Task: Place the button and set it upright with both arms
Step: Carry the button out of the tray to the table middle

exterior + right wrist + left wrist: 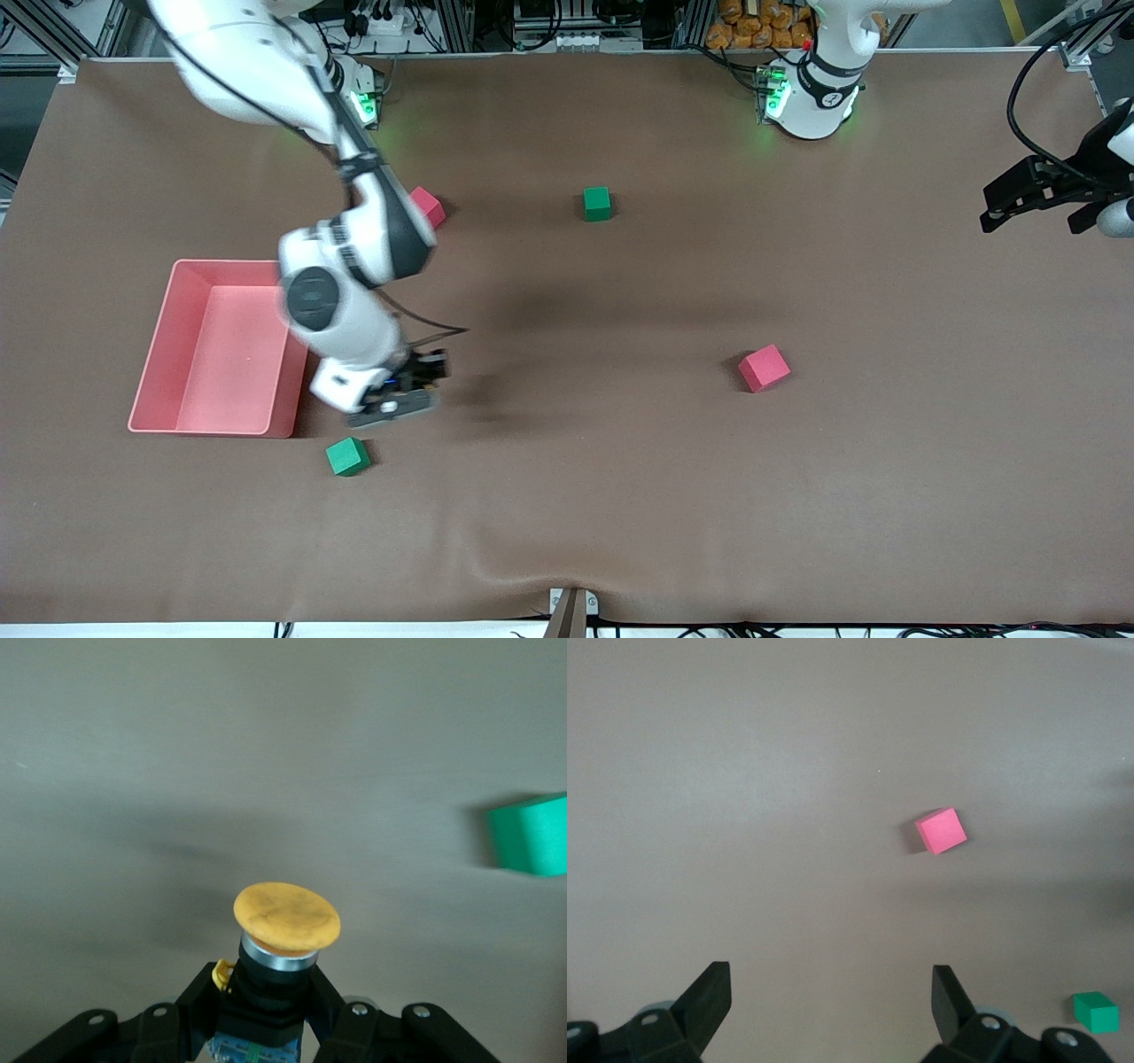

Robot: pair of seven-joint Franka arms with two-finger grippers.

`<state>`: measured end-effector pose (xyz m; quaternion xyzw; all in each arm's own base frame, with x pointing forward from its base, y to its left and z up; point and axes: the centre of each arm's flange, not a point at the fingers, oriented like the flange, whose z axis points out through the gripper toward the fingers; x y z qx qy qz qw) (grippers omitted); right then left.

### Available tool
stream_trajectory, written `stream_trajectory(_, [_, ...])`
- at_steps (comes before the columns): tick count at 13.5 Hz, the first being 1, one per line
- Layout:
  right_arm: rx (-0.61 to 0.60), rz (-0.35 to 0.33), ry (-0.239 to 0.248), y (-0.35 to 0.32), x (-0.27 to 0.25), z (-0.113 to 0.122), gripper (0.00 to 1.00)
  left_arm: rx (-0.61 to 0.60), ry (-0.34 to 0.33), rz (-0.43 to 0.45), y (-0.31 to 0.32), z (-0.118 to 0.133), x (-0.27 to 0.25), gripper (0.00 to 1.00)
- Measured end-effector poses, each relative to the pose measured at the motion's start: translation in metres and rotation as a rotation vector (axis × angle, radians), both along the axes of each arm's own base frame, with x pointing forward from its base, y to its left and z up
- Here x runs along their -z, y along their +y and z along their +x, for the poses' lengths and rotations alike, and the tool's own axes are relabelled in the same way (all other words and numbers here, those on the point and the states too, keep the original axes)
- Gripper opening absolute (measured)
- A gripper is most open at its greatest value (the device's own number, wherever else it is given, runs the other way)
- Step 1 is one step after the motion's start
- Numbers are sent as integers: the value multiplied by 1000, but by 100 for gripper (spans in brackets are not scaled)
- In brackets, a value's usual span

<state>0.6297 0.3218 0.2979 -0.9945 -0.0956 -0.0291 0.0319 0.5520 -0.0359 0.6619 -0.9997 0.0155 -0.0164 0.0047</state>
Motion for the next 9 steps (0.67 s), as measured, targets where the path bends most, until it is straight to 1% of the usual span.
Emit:
stream_trajectory(2, [71, 35, -38, 62, 18, -22, 44, 0, 0, 0, 0, 0, 0, 100])
stream_trajectory(5, [145, 89, -74, 134, 51, -61, 44, 1, -1, 0, 0, 0, 0, 100])
stream_trajectory(7, [180, 112, -77, 176, 69, -82, 44, 2, 0, -6, -2, 0, 0, 100])
stream_trajectory(9, [186, 122, -78, 210, 82, -98, 44, 2, 0, -9, -2, 0, 0, 100])
